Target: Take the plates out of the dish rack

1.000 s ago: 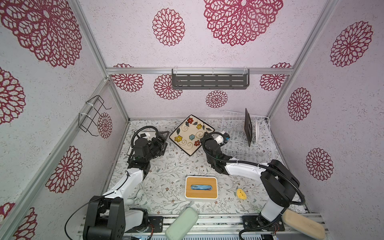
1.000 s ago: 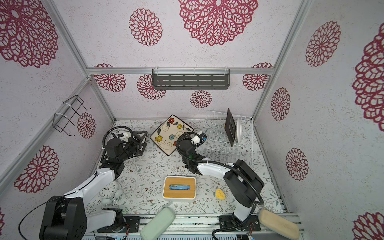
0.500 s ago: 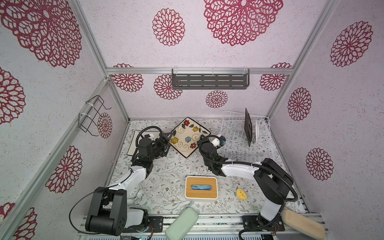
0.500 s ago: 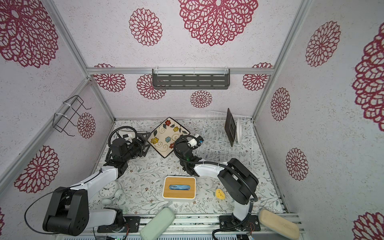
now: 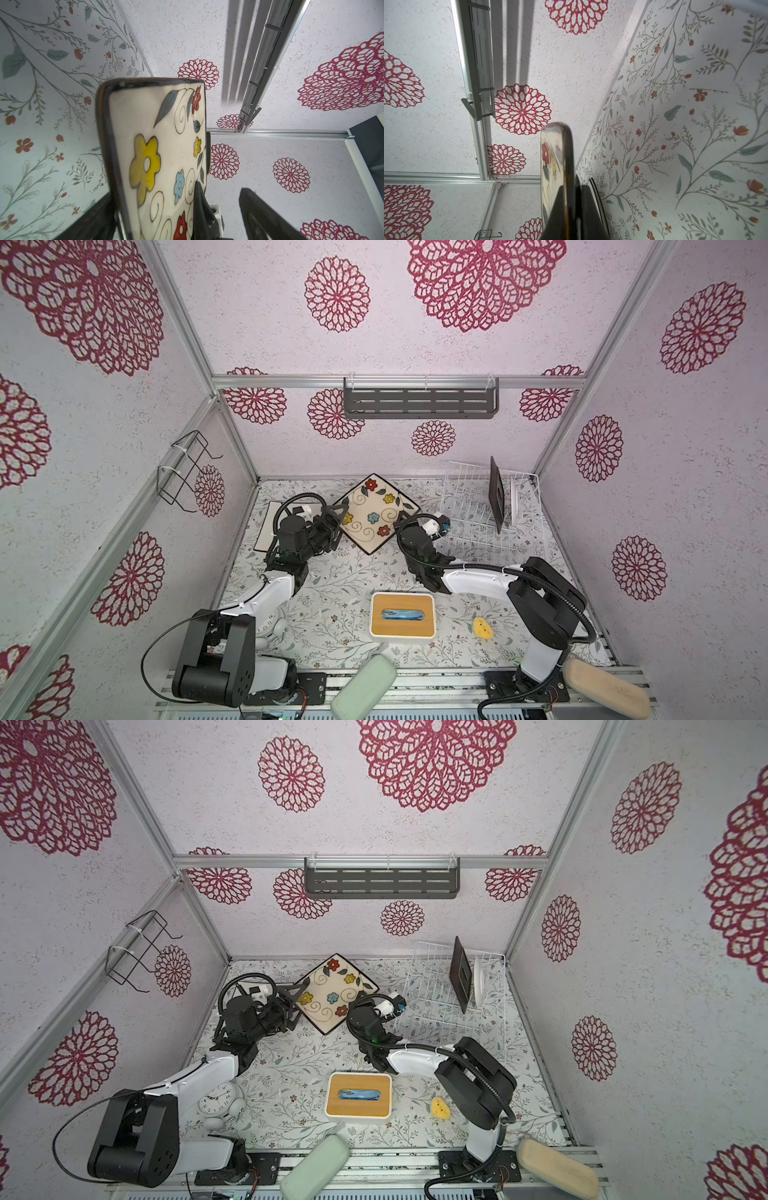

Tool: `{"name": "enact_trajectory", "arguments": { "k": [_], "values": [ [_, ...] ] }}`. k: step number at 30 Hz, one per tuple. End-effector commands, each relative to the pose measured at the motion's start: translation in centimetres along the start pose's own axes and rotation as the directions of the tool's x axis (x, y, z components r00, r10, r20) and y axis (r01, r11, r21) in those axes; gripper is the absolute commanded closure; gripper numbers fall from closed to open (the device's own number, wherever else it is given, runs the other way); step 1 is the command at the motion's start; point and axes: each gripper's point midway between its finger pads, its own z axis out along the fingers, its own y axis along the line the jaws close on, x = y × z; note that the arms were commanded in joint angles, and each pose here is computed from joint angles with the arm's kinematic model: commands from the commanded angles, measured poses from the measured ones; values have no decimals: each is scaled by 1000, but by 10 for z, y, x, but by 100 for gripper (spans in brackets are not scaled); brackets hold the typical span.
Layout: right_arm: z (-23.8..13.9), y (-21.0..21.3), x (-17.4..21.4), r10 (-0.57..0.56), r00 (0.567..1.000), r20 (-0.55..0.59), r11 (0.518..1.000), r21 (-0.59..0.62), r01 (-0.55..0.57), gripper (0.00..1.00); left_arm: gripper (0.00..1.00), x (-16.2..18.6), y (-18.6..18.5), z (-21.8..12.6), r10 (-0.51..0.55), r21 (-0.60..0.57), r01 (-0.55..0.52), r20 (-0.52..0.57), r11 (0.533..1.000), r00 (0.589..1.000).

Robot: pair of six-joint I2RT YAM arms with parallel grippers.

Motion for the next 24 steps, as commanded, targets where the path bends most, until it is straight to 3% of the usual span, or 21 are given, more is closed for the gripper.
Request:
{"name": "enact_trajectory", "arguments": {
  "k": [1,15,24],
  "values": [
    [-14,110,-14,322,945,-53,908,-267,-324,100,14,4,-8,2,34,38,-33,-13,999,999],
    [-8,110,-1,350,931,-107,892,-265,-366,100,47,4,-10,0,47,49,-47,-5,998,999],
    [-9,121,2,345,929,-131,886,-282,-369,100,56,4,-11,1,46,52,-45,-5,998,999]
  ]
}}
